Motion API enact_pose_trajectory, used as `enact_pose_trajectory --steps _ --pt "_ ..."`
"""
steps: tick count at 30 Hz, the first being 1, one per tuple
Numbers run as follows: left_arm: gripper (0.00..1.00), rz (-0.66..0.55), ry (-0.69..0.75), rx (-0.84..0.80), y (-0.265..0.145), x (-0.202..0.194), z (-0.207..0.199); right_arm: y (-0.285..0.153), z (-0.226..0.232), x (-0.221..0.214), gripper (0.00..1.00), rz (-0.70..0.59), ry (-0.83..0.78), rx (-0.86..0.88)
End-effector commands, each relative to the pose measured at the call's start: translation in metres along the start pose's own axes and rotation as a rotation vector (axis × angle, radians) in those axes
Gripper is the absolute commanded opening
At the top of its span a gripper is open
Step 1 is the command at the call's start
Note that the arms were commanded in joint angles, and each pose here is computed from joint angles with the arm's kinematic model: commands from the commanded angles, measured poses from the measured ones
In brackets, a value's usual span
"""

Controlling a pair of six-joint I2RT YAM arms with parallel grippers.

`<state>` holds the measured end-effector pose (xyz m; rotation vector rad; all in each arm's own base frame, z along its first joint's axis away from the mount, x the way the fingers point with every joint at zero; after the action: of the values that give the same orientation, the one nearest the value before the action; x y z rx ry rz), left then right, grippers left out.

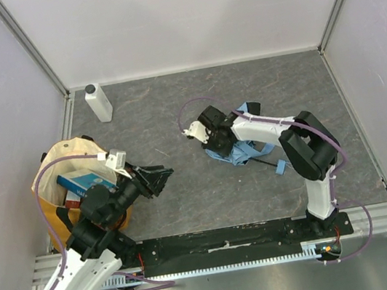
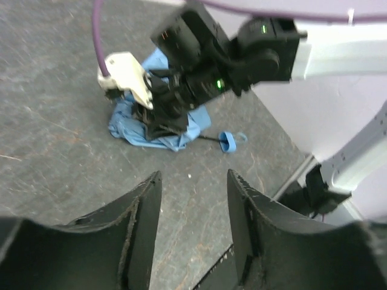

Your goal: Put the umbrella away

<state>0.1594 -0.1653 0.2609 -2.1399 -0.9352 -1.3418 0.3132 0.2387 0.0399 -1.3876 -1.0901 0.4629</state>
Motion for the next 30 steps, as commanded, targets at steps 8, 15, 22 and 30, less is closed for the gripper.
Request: enact_pose_trajectory --steps 8,15,22,30 --pt "0.38 0.133 -0.094 -0.238 0.022 -0.052 -0.024 0.02 0.101 -0.055 0.0 0.215 0.218 0.802" --pt "0.47 0.242 0.005 -0.116 0.067 -0.079 -0.032 0.019 0.09 -0.055 0.0 0.191 0.256 0.824" --pt "0.55 0.256 -0.236 0.143 0.101 -0.107 0.003 0.021 0.081 -0.059 0.0 0.197 0.272 0.791" --pt "0.62 0.45 -0.7 0.355 0.117 -0.156 0.032 0.032 0.071 -0.06 0.0 0.208 0.283 0.722"
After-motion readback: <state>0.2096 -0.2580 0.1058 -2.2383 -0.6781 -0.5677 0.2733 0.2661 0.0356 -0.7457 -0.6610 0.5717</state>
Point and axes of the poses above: each gripper's point midway between its finger pads, its own y axis out along the fingers, its own z axis along the line the jaws close on, x = y × z, the point moved 2 cm from there along -y, back along the fingers, and after that the axes turned 6 degrees about y, right-handed, at the moved point
